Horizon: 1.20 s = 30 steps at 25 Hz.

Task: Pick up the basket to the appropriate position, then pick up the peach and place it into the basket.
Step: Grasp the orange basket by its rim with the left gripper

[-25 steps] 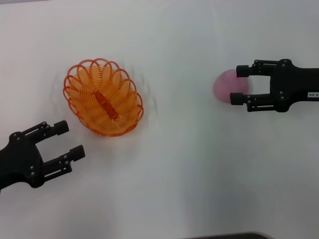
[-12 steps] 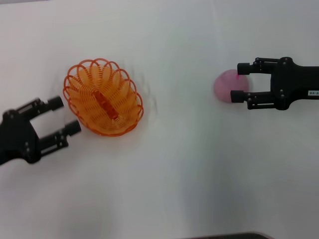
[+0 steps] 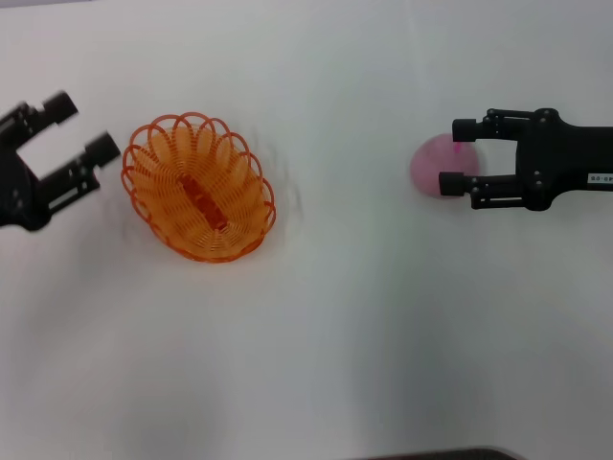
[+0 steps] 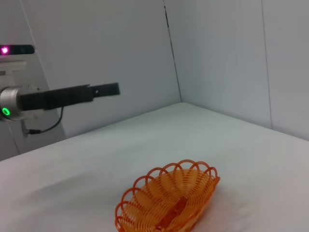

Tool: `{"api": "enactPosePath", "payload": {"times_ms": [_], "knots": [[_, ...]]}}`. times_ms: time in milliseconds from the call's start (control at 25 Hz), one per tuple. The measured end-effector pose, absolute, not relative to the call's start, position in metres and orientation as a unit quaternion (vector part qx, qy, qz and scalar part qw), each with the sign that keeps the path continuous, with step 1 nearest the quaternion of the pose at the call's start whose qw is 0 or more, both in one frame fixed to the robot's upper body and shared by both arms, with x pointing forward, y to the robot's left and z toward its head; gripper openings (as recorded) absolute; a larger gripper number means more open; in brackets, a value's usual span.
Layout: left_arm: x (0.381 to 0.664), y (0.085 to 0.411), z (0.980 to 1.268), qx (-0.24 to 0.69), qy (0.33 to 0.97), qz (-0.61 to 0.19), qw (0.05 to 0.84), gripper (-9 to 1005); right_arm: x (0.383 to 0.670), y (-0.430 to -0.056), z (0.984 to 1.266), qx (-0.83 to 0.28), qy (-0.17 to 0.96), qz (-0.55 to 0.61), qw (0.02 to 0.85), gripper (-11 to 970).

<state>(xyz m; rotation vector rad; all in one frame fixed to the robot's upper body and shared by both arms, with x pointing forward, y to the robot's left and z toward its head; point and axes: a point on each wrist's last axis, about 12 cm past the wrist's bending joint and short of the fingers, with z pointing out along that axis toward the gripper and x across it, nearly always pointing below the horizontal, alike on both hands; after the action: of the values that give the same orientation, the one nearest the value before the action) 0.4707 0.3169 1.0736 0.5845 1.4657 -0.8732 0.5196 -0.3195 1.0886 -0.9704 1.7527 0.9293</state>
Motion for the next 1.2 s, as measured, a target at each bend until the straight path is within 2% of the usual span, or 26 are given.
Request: {"api": "enactPosePath", "payload": {"times_ms": [640,1200], "knots": [[0.519,0.302,1.077,0.175,0.626,-0.312,0.693,747,0.522,-0.310,1.088,-0.401,0.700,0.379,0.453,821],[0.531,0.299,1.080,0.166,0.626,-0.300,0.700,747,0.525,-0.306,1.088,-0.404,0.699,0.379,0.453,821]]}}
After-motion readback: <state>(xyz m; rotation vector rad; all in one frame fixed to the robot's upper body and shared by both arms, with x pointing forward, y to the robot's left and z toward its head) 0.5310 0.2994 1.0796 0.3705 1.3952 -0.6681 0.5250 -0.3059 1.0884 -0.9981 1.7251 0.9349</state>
